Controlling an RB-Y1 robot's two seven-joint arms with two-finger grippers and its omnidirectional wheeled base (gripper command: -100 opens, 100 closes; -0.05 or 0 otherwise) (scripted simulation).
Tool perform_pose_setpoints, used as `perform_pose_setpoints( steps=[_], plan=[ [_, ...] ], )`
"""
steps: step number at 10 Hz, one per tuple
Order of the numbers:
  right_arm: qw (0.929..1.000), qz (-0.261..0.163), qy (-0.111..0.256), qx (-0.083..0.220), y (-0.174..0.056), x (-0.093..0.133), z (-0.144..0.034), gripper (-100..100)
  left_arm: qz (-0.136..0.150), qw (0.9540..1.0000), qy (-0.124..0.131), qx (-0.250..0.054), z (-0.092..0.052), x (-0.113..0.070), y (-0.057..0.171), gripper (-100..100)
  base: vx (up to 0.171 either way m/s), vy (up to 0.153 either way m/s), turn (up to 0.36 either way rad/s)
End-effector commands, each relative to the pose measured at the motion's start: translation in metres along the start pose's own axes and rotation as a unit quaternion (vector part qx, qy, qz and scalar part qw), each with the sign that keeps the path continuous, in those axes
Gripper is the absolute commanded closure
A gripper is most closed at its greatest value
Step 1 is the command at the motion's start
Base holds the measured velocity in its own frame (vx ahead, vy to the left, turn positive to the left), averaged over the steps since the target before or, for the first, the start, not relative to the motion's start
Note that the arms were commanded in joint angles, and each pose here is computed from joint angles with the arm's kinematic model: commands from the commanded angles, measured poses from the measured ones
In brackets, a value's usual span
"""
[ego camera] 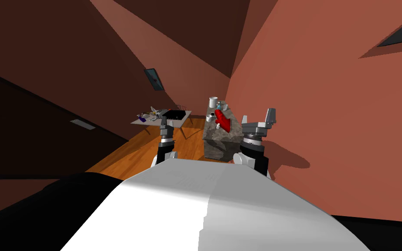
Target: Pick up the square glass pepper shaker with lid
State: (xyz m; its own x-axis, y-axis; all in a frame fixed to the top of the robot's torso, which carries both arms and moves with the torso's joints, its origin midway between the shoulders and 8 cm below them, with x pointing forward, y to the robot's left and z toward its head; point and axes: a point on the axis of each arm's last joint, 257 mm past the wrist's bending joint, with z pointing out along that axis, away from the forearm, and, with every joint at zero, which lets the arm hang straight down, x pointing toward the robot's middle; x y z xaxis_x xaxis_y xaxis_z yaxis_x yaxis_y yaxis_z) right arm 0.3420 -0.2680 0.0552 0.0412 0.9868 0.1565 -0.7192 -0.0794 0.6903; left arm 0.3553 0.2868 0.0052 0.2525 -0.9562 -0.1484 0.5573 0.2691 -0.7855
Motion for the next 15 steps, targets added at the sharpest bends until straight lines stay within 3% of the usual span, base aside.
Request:
perform_pose_setpoints(
  steps=[1, 5, 8, 10, 11, 15],
  plan=[
    [0.9998, -0.010, 0.017, 0.009, -0.007, 0.004, -0.002, -100, 0.000, 1.0000, 0.000, 0.000, 0.000, 0.000, 0.000, 0, -0.006, 0.004, 0.020],
    [0.9950, -0.051, 0.069, 0.052, -0.040, 0.012, -0.014, -100, 0.000, 1.0000, 0.000, 0.000, 0.000, 0.000, 0.000, 0, -0.027, 0.007, 0.037],
    [0.9855, -0.093, 0.105, 0.096, -0.077, 0.010, -0.030, -100, 0.000, 1.0000, 0.000, 0.000, 0.000, 0.000, 0.000, 0, -0.048, 0.011, 0.056],
    [0.9755, -0.124, 0.128, 0.128, -0.104, 0.006, -0.044, -100, 0.000, 1.0000, 0.000, 0.000, 0.000, 0.000, 0.000, 0, -0.068, 0.012, 0.074],
    [0.9755, -0.124, 0.128, 0.129, -0.104, 0.005, -0.044, -100, 0.000, 1.0000, 0.000, 0.000, 0.000, 0.000, 0.000, 0, -0.038, 0.006, 0.016],
    [0.9442, -0.195, 0.178, 0.197, -0.159, -0.015, -0.079, -100, 0.000, 1.0000, 0.000, 0.000, 0.000, 0.000, 0.000, 0, -0.056, 0.014, 0.077]
  ],
)
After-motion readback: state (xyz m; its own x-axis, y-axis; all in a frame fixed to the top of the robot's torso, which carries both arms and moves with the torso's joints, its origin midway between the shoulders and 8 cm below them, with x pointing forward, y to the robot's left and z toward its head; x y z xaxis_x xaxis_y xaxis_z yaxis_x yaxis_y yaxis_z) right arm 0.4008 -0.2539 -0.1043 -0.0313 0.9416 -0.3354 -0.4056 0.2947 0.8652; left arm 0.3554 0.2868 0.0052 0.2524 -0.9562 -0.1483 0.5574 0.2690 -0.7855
